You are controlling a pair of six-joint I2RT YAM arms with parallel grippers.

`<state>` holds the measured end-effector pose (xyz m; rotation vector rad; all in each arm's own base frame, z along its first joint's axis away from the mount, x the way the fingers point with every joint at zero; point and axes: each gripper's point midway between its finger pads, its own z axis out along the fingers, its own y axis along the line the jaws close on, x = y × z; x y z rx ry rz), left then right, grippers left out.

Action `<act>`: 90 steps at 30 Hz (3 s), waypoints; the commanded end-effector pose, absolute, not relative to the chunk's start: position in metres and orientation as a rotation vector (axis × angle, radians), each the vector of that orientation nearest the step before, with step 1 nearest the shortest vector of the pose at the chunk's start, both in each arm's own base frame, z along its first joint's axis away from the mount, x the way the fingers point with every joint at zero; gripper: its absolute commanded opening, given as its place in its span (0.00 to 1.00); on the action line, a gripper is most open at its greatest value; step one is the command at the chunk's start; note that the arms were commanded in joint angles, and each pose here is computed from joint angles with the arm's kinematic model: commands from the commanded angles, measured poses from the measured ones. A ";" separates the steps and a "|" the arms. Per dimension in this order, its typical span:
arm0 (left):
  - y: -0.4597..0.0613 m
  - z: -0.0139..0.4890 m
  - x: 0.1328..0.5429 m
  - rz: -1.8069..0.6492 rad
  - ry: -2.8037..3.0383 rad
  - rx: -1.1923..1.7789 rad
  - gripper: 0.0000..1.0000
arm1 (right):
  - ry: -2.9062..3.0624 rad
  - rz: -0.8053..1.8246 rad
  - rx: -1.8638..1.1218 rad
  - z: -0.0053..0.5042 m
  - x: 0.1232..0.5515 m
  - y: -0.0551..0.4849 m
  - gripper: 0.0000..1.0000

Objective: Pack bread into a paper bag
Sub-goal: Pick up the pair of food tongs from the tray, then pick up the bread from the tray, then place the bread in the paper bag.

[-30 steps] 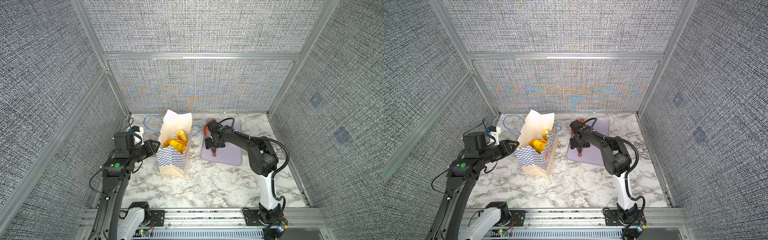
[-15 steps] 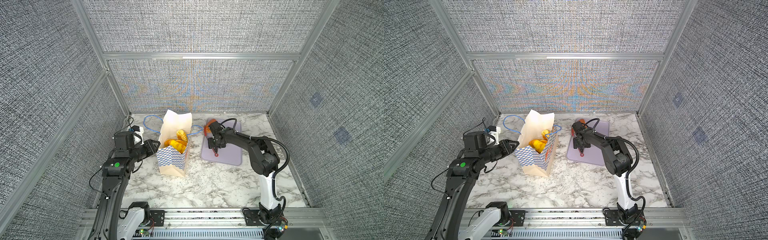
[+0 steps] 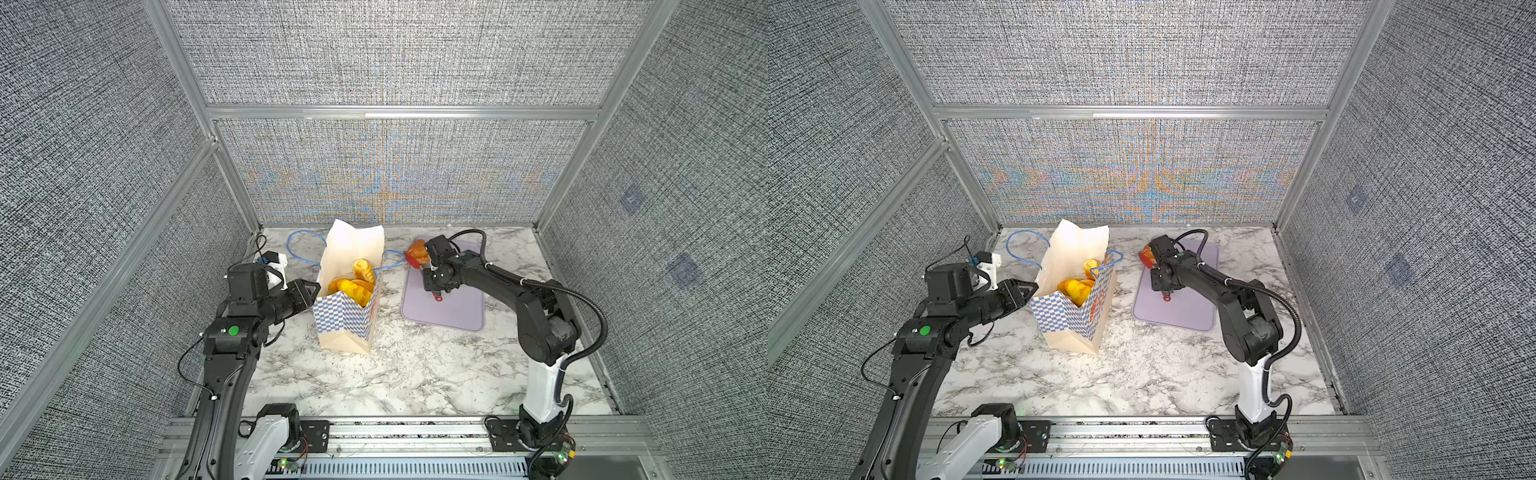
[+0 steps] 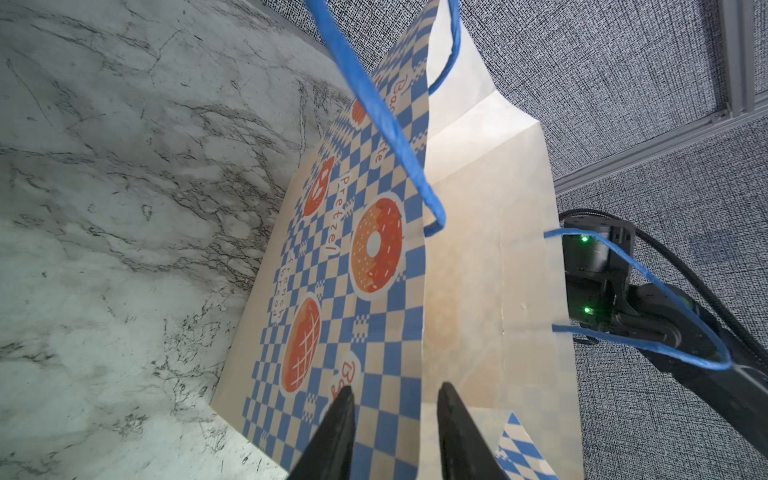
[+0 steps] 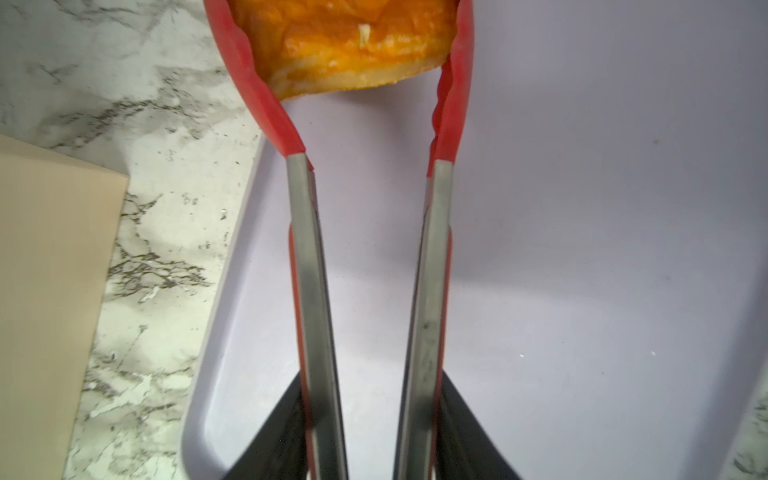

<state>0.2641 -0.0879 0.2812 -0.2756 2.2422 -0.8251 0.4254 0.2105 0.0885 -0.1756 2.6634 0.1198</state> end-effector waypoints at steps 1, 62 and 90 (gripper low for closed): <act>-0.088 0.284 0.264 -0.819 2.237 -0.268 0.36 | 2.655 0.121 -0.208 0.101 0.424 0.209 0.40; -0.089 0.279 0.273 -0.844 2.230 -0.294 0.32 | 2.007 0.621 -0.692 0.402 0.252 0.291 0.37; -0.089 0.283 0.272 -0.846 2.222 -0.290 0.31 | 2.062 0.586 -0.793 0.375 0.246 0.319 0.55</act>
